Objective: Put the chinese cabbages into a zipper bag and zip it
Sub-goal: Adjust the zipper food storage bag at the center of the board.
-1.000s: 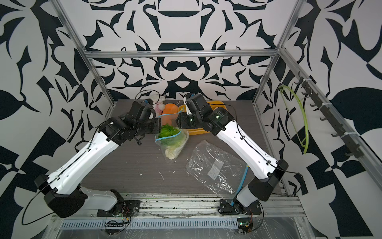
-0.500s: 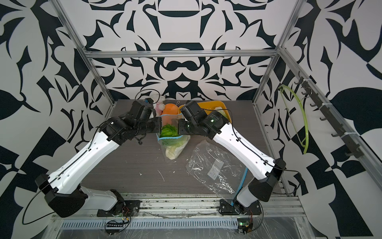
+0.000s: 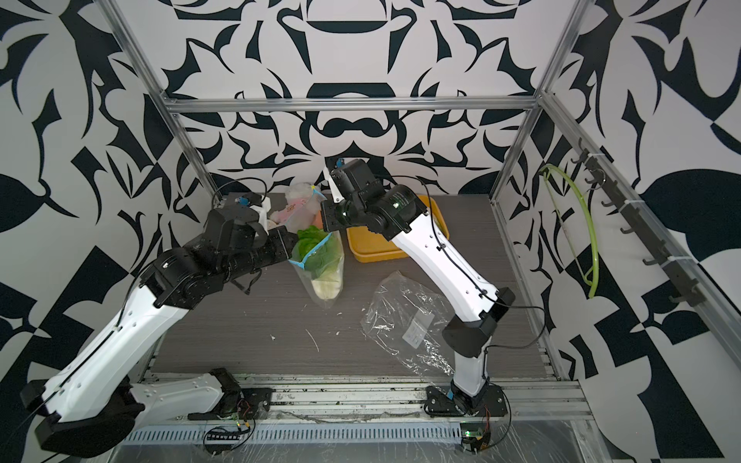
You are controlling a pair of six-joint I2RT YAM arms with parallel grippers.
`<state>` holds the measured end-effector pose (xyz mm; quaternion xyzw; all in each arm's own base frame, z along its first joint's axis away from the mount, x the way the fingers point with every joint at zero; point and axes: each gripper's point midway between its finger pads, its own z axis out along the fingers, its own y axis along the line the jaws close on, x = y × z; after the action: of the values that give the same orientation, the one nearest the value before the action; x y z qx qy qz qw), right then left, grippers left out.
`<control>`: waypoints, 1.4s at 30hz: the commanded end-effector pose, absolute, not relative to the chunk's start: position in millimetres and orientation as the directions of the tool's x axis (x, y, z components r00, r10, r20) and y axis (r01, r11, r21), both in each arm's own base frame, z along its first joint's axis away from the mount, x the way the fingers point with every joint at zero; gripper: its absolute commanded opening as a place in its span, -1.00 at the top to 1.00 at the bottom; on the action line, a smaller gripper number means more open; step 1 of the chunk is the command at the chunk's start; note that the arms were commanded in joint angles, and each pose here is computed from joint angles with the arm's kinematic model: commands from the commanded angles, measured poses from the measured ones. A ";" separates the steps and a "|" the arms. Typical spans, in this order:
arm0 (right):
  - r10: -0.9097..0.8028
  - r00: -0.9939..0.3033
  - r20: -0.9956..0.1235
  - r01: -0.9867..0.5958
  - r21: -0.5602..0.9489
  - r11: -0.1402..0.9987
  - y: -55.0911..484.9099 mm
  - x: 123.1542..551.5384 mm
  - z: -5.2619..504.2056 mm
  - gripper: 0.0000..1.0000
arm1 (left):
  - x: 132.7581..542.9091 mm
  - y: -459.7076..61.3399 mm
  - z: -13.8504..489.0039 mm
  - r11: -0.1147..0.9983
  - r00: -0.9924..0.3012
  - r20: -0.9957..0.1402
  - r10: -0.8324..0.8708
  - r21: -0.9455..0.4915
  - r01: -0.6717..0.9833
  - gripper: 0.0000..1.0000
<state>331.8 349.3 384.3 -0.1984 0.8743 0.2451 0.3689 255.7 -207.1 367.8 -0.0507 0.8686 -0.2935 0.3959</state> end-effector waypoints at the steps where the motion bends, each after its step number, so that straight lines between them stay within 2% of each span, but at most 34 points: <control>1: -0.288 -0.593 -0.752 -0.595 0.169 0.785 343.8 334.4 384.1 1.00 | 259.7 -227.9 361.4 0.764 -0.703 -0.605 -0.373 -0.631 0.138 1.00; 6: -0.377 -0.552 -0.744 -0.662 0.116 0.740 350.5 337.1 373.3 1.00 | 258.3 -235.7 362.7 0.736 -0.699 -0.617 -0.362 -0.649 0.192 0.38; 8: -0.400 -0.528 -0.749 -0.689 0.103 0.717 350.0 337.0 374.9 1.00 | 256.8 -221.6 372.3 0.756 -0.647 -0.670 -0.365 -0.619 0.214 0.00; 10: -0.428 -0.495 -0.757 -0.719 0.080 0.691 348.8 336.9 377.1 1.00 | 256.2 -200.0 383.5 0.804 -0.577 -0.737 -0.352 -0.554 0.216 -0.15; 14: -0.483 -0.429 -0.764 -0.772 0.031 0.635 344.2 333.2 381.9 1.00 | 259.3 -154.1 395.5 0.903 -0.461 -0.844 -0.273 -0.391 0.180 -0.18; 20: -0.544 -0.309 -0.780 -0.824 -0.066 0.562 331.1 317.6 404.2 1.00 | 273.3 -105.5 392.2 0.961 -0.379 -0.903 -0.202 -0.258 0.102 -0.28; 24: -0.576 -0.218 -0.788 -0.839 -0.150 0.523 318.5 307.3 422.3 1.00 | 282.4 -91.1 387.4 0.969 -0.373 -0.911 -0.174 -0.225 0.099 -0.29; 27: -0.592 -0.173 -0.787 -0.856 -0.177 0.486 316.2 300.2 424.8 1.00 | 282.9 -101.0 385.2 0.962 -0.352 -0.927 -0.127 -0.202 0.185 -0.31; 31: -0.641 -0.154 -0.752 -0.875 -0.198 0.442 319.1 301.4 397.5 1.00 | 279.7 -117.0 372.1 0.940 -0.324 -0.943 -0.071 -0.172 0.296 -0.32; 36: -0.697 -0.179 -0.694 -0.895 -0.179 0.409 325.5 306.5 358.8 1.00 | 262.7 -155.8 348.8 0.829 -0.266 -0.963 0.036 -0.120 0.546 -0.35; 42: -0.727 -0.196 -0.658 -0.909 -0.156 0.387 331.4 309.7 333.8 1.00 | 240.2 -184.2 326.1 0.687 -0.212 -0.974 0.075 -0.103 0.719 -0.32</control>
<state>309.8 326.1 313.2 -0.5312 0.7826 0.1221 0.3006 257.2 -161.3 307.4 0.2010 0.7834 -0.2334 0.5398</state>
